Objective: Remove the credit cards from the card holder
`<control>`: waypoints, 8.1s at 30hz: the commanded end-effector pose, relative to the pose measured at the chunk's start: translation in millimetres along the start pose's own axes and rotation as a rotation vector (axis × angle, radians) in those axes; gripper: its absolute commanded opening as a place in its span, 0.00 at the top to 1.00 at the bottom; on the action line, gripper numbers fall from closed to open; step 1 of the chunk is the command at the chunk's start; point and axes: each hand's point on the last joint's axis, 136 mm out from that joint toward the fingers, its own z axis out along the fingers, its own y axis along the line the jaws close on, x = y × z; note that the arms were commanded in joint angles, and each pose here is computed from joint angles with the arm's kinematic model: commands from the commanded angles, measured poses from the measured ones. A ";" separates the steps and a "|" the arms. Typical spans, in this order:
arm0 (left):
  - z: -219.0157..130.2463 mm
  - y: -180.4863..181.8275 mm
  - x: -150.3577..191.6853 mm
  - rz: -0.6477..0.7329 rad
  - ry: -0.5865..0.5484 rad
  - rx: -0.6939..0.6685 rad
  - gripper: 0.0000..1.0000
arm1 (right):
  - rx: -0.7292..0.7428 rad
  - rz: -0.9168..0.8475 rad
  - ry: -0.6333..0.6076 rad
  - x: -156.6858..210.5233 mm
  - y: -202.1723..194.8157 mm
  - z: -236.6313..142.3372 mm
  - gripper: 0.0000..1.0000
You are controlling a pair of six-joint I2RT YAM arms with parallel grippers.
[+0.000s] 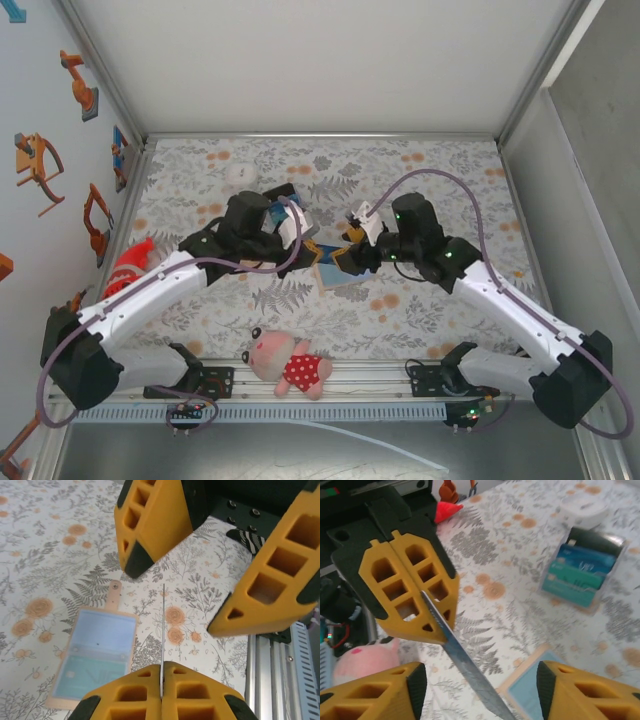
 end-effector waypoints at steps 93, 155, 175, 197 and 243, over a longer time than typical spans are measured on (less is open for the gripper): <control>-20.9 -39.0 -41.5 0.033 0.002 0.167 1.00 | -0.370 0.068 -0.261 -32.4 48.0 -29.3 1.00; 8.6 253.3 78.5 0.090 0.225 -0.264 1.00 | 0.546 0.317 -0.221 3.7 -99.0 -47.0 0.01; 26.0 264.3 104.5 0.049 0.280 -0.212 1.00 | 0.517 0.325 -0.214 5.4 -96.8 -40.7 0.01; 26.6 267.7 98.0 0.009 0.300 -0.187 0.76 | 0.476 0.332 -0.206 6.1 -93.4 -32.8 0.01; -127.6 138.8 68.1 -0.350 -0.222 -0.742 0.03 | 0.461 0.421 0.365 119.7 -81.6 61.4 0.49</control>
